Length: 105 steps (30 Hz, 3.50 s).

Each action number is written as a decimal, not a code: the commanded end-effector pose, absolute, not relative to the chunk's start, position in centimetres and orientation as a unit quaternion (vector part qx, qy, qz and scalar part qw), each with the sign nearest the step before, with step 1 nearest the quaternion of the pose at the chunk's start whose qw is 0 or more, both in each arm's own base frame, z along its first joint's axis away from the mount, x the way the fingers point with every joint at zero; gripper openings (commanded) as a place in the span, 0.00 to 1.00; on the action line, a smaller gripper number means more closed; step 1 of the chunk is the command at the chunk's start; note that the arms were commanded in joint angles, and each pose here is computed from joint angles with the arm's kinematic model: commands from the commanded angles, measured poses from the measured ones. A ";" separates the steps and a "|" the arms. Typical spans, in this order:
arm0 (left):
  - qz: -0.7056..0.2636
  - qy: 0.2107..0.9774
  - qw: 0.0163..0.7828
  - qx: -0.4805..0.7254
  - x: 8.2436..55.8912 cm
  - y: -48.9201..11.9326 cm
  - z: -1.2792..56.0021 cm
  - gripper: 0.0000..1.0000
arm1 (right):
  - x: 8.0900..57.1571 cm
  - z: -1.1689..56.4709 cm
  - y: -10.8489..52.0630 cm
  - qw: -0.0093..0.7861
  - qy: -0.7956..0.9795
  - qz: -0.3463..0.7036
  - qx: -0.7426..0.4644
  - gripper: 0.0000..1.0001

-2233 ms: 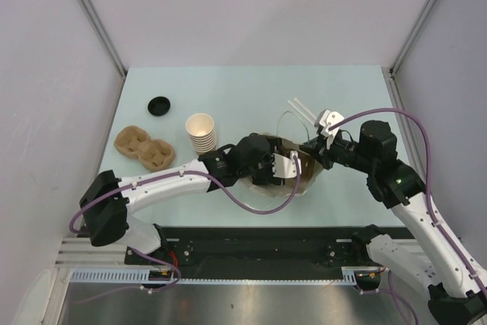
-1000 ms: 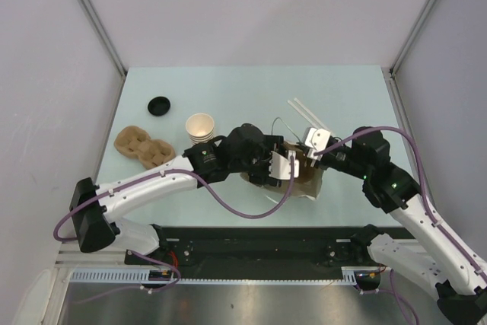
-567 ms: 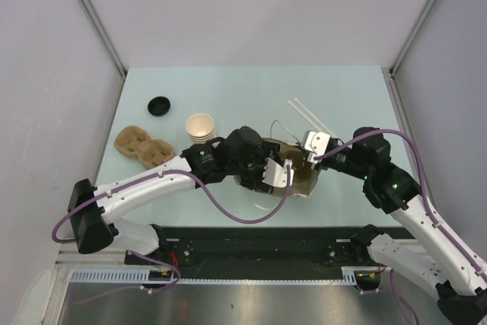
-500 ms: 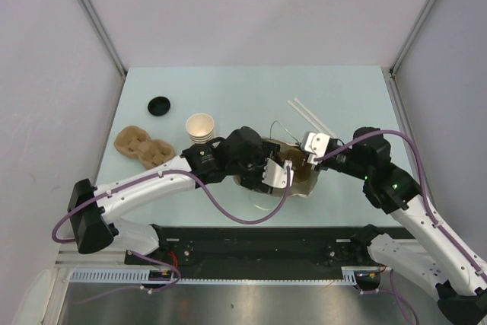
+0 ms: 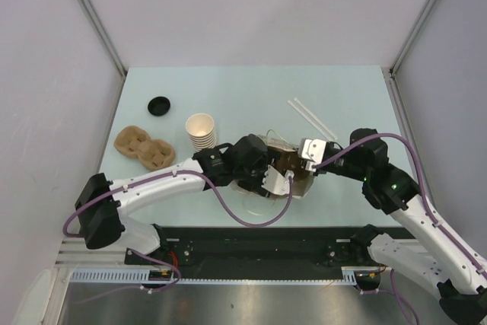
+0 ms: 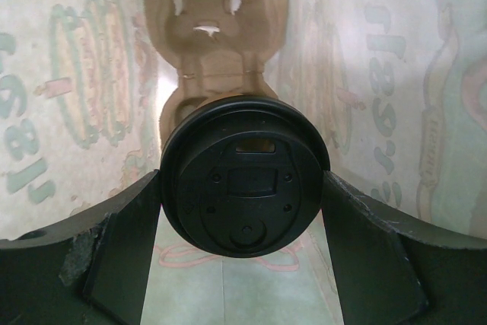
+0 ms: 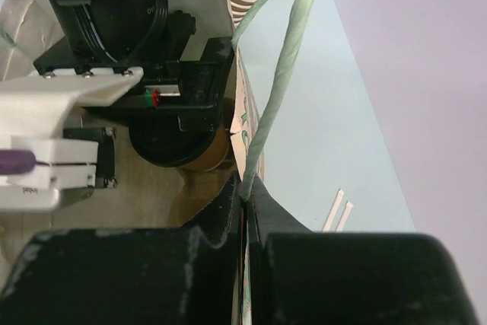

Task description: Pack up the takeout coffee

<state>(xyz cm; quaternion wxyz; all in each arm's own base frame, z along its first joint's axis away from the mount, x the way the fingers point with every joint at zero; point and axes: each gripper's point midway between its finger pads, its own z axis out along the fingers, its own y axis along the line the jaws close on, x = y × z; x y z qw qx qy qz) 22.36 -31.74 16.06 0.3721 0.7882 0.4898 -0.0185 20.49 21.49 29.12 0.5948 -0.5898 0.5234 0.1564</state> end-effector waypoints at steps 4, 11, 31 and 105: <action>0.012 0.483 0.388 0.785 24.2 -32.0 16.8 0.00 | 20.0 29.5 22.3 0.596 0.512 0.176 -0.593 0.00; 0.019 0.488 0.380 0.786 25.0 -31.8 17.0 0.00 | 20.3 29.0 23.0 0.587 0.518 0.191 -0.593 0.00; -0.021 0.496 0.355 0.792 27.8 -32.6 15.1 0.00 | 22.6 28.7 22.7 0.587 0.530 0.213 -0.573 0.00; -0.141 0.572 0.295 0.752 33.4 -35.3 18.3 0.85 | 31.6 26.9 19.3 0.573 0.598 0.283 -0.484 0.00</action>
